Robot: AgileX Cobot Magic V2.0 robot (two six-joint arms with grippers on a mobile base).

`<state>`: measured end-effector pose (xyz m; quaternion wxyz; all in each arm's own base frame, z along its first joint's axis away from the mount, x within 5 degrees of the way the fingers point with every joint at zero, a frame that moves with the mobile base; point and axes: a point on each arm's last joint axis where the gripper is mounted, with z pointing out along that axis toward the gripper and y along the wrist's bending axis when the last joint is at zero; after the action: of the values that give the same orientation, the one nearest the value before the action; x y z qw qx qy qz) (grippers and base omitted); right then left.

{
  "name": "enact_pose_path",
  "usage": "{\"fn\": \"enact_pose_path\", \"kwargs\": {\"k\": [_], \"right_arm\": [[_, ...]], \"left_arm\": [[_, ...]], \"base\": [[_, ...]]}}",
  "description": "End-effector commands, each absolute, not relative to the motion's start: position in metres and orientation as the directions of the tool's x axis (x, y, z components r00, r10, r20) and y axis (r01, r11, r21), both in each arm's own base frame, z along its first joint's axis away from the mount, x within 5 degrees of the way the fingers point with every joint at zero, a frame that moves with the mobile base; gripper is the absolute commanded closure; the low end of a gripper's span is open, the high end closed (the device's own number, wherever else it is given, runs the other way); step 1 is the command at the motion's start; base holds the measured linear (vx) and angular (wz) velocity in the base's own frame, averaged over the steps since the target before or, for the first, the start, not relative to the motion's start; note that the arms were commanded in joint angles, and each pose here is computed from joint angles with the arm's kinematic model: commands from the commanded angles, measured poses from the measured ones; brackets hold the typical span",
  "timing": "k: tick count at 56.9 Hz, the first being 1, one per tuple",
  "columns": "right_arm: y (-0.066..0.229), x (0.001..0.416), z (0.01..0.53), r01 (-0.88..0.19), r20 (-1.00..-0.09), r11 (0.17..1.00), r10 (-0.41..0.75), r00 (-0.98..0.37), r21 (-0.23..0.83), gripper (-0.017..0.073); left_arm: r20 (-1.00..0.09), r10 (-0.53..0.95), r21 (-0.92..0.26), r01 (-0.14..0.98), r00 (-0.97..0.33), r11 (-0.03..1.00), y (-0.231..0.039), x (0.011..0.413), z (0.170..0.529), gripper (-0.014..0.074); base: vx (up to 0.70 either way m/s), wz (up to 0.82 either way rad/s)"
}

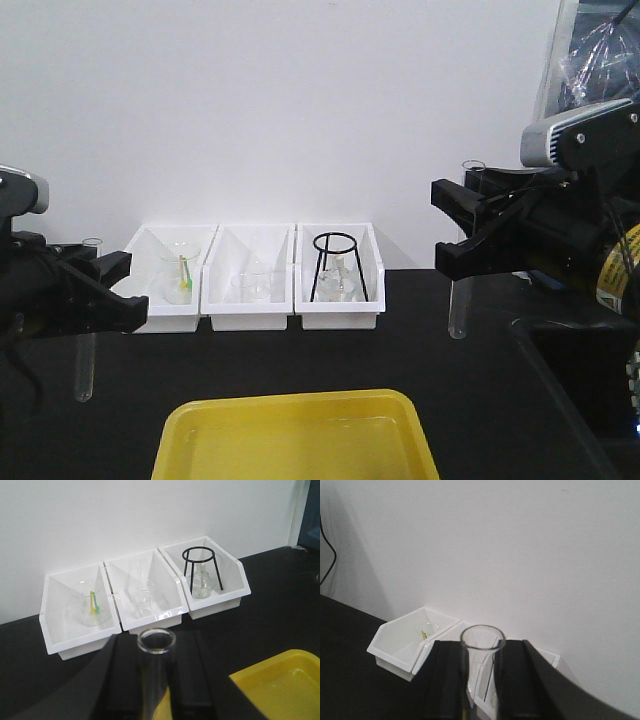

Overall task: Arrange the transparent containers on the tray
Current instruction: 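Move the left gripper's test tube down over the yellow tray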

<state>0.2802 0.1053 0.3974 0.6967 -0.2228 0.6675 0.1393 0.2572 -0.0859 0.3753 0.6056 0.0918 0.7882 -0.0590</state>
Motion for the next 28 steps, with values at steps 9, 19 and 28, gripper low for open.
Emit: {"fn": "enact_pose_path", "kwargs": {"k": [9,19,28], "right_arm": [[0.1057,0.2719,0.4172,-0.510,-0.987,0.849,-0.070,0.143,-0.134,0.0571],[0.1058,0.2719,0.4173,-0.511,-0.987,0.849,-0.069,0.143,-0.134,0.0571],[0.1058,0.2719,0.4173,-0.511,-0.987,0.849,-0.069,0.143,-0.134,0.0571]], "left_arm": [[-0.986,0.048,0.005,0.260,-0.159,0.966,-0.0893,0.2517,0.3954,0.0601],[-0.986,0.048,0.005,0.260,-0.159,0.966,-0.0893,0.2517,0.3954,0.0601],[-0.977,-0.026,-0.076,0.235,-0.209,0.969,-0.0884,0.2514,0.3926,0.0601]], "base": [[0.00,0.00],[0.00,0.00],[0.00,0.00]]}}
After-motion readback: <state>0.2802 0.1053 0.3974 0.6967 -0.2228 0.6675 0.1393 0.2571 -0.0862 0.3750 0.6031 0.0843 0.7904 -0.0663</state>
